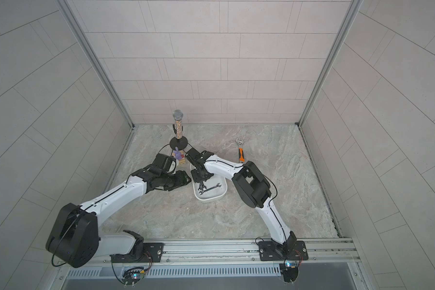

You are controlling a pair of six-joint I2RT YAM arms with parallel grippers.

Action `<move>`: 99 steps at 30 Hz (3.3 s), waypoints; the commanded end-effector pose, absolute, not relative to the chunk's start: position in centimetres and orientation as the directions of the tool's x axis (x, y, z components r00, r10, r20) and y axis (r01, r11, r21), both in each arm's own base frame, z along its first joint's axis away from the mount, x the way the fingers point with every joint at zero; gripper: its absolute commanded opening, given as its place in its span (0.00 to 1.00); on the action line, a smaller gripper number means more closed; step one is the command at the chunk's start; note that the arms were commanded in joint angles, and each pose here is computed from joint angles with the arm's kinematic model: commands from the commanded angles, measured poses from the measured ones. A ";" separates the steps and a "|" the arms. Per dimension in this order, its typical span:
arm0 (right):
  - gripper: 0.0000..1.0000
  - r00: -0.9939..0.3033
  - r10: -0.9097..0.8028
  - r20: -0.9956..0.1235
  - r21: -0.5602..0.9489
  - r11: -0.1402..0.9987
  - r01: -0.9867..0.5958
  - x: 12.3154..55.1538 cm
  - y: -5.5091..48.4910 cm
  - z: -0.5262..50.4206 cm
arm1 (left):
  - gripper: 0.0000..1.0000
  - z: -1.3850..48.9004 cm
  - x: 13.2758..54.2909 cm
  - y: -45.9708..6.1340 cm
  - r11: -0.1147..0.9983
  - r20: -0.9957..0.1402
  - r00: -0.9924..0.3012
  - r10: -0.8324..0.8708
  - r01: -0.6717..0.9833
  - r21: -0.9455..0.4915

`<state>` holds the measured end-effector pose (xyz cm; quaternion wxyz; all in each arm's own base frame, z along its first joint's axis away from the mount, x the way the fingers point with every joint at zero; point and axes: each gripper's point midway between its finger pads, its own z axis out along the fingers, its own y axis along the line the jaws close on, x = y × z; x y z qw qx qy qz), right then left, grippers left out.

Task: Take out the wrench from the storage box
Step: Pick up the wrench from the storage box, then place the wrench at the center of the board, then move the storage box to the center of the board.

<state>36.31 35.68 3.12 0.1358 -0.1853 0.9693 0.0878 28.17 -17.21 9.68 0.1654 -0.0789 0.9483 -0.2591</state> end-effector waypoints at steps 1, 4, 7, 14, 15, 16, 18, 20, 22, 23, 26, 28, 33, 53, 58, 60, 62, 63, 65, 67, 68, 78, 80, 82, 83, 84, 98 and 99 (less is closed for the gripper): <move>0.20 -0.909 -0.331 -0.251 0.109 0.924 -0.367 35.8 34.8 1.4 | 0.64 9.8 28.3 -17.1 0.852 -0.282 -0.929 -0.240 -0.062 -0.519; 0.17 -0.913 -0.324 -0.247 0.113 0.926 -0.360 35.8 34.6 1.4 | 0.64 9.9 28.3 -17.1 0.852 -0.283 -0.929 -0.240 -0.062 -0.520; 0.12 -0.915 -0.316 -0.252 0.122 0.927 -0.354 35.8 34.5 1.7 | 0.64 9.8 28.3 -17.1 0.852 -0.282 -0.929 -0.240 -0.062 -0.520; 0.10 -0.919 -0.291 -0.268 0.150 0.929 -0.338 36.0 34.3 3.1 | 0.64 9.8 28.3 -17.1 0.850 -0.280 -0.929 -0.243 -0.065 -0.523; 0.10 -0.918 -0.287 -0.274 0.150 0.930 -0.335 36.1 34.2 3.4 | 0.64 9.8 28.4 -17.1 0.850 -0.281 -0.928 -0.244 -0.064 -0.523; 0.09 -0.917 -0.285 -0.281 0.147 0.931 -0.334 36.2 34.1 3.6 | 0.64 9.8 28.3 -17.1 0.850 -0.281 -0.928 -0.243 -0.064 -0.524; 0.09 -0.916 -0.279 -0.290 0.144 0.933 -0.330 36.3 33.8 4.1 | 0.64 9.8 28.4 -17.1 0.849 -0.282 -0.928 -0.245 -0.065 -0.525; 0.08 -0.916 -0.275 -0.293 0.139 0.935 -0.325 36.4 33.5 4.3 | 0.64 9.8 28.4 -17.2 0.848 -0.282 -0.927 -0.246 -0.065 -0.526; 0.07 -0.916 -0.270 -0.296 0.141 0.936 -0.321 36.4 33.3 4.4 | 0.64 9.8 28.3 -17.1 0.848 -0.281 -0.927 -0.247 -0.066 -0.526; 0.07 -0.917 -0.268 -0.295 0.142 0.937 -0.319 36.4 33.2 4.4 | 0.64 9.8 28.4 -17.2 0.848 -0.281 -0.927 -0.248 -0.066 -0.527; 0.07 -0.917 -0.262 -0.301 0.151 0.936 -0.317 36.4 33.3 4.8 | 0.64 9.8 28.4 -17.2 0.846 -0.281 -0.927 -0.249 -0.067 -0.528; 0.06 -0.915 -0.258 -0.310 0.156 0.936 -0.317 36.5 33.4 5.2 | 0.64 9.8 28.3 -17.2 0.845 -0.281 -0.927 -0.249 -0.067 -0.530; 0.06 -0.910 -0.251 -0.329 0.162 0.935 -0.316 36.8 33.4 6.3 | 0.64 9.8 28.4 -17.2 0.846 -0.283 -0.926 -0.251 -0.067 -0.529; 0.03 -0.890 -0.237 -0.389 0.144 0.939 -0.313 37.9 32.4 10.2 | 0.64 9.9 28.3 -17.1 0.847 -0.287 -0.924 -0.251 -0.066 -0.528; 0.02 -0.877 -0.232 -0.421 0.133 0.940 -0.313 38.5 31.5 12.6 | 0.64 10.0 28.3 -17.2 0.845 -0.288 -0.924 -0.250 -0.063 -0.531; 0.02 -0.870 -0.227 -0.439 0.129 0.942 -0.311 38.8 30.9 13.8 | 0.64 9.9 28.3 -17.2 0.844 -0.285 -0.925 -0.250 -0.064 -0.532; 0.02 -0.864 -0.216 -0.456 0.123 0.946 -0.301 39.1 30.0 15.0 | 0.64 10.0 28.3 -17.2 0.843 -0.285 -0.925 -0.250 -0.063 -0.534; 0.02 -0.860 -0.208 -0.466 0.119 0.948 -0.295 39.3 29.5 15.7 | 0.64 10.0 28.3 -17.2 0.843 -0.287 -0.925 -0.251 -0.063 -0.534; 0.01 -0.854 -0.197 -0.481 0.107 0.954 -0.281 39.7 28.3 16.7 | 0.64 10.2 28.3 -17.3 0.842 -0.289 -0.924 -0.250 -0.060 -0.535; 0.01 -0.849 -0.185 -0.495 0.087 0.962 -0.260 40.3 26.8 17.4 | 0.64 10.2 28.2 -17.3 0.842 -0.290 -0.924 -0.248 -0.058 -0.536; 0.01 -0.848 -0.174 -0.501 0.078 0.966 -0.245 40.7 25.9 17.6 | 0.64 10.3 28.2 -17.2 0.843 -0.294 -0.923 -0.249 -0.057 -0.535; 0.00 -0.868 -0.060 -0.493 0.032 0.996 -0.088 46.6 15.7 16.1 | 0.64 10.4 28.6 -18.0 0.840 -0.293 -0.923 -0.251 -0.057 -0.540; 0.00 -0.874 -0.024 -0.486 0.034 0.998 -0.046 48.1 13.4 14.9 | 0.64 10.4 28.8 -18.3 0.843 -0.293 -0.924 -0.244 -0.052 -0.536; 0.00 -0.880 0.007 -0.475 0.045 0.999 -0.016 49.5 11.6 13.7 | 0.64 10.2 28.9 -18.2 0.848 -0.289 -0.926 -0.243 -0.058 -0.527; 0.00 -0.883 0.013 -0.469 0.045 0.999 -0.009 50.1 11.0 13.0 | 0.64 10.1 29.0 -18.2 0.850 -0.286 -0.927 -0.241 -0.060 -0.524; 0.00 -0.889 0.013 -0.459 0.038 0.999 -0.005 50.6 10.4 12.2 | 0.64 10.0 29.0 -18.2 0.853 -0.283 -0.929 -0.239 -0.062 -0.518; 0.01 -0.942 0.044 -0.333 -0.029 0.998 0.057 51.7 5.1 4.3 | 0.64 9.1 29.5 -18.3 0.864 -0.261 -0.937 -0.232 -0.075 -0.497; 0.02 -0.943 0.042 -0.330 -0.033 0.998 0.056 51.7 5.0 4.1 | 0.64 9.0 29.5 -18.3 0.865 -0.259 -0.938 -0.229 -0.074 -0.497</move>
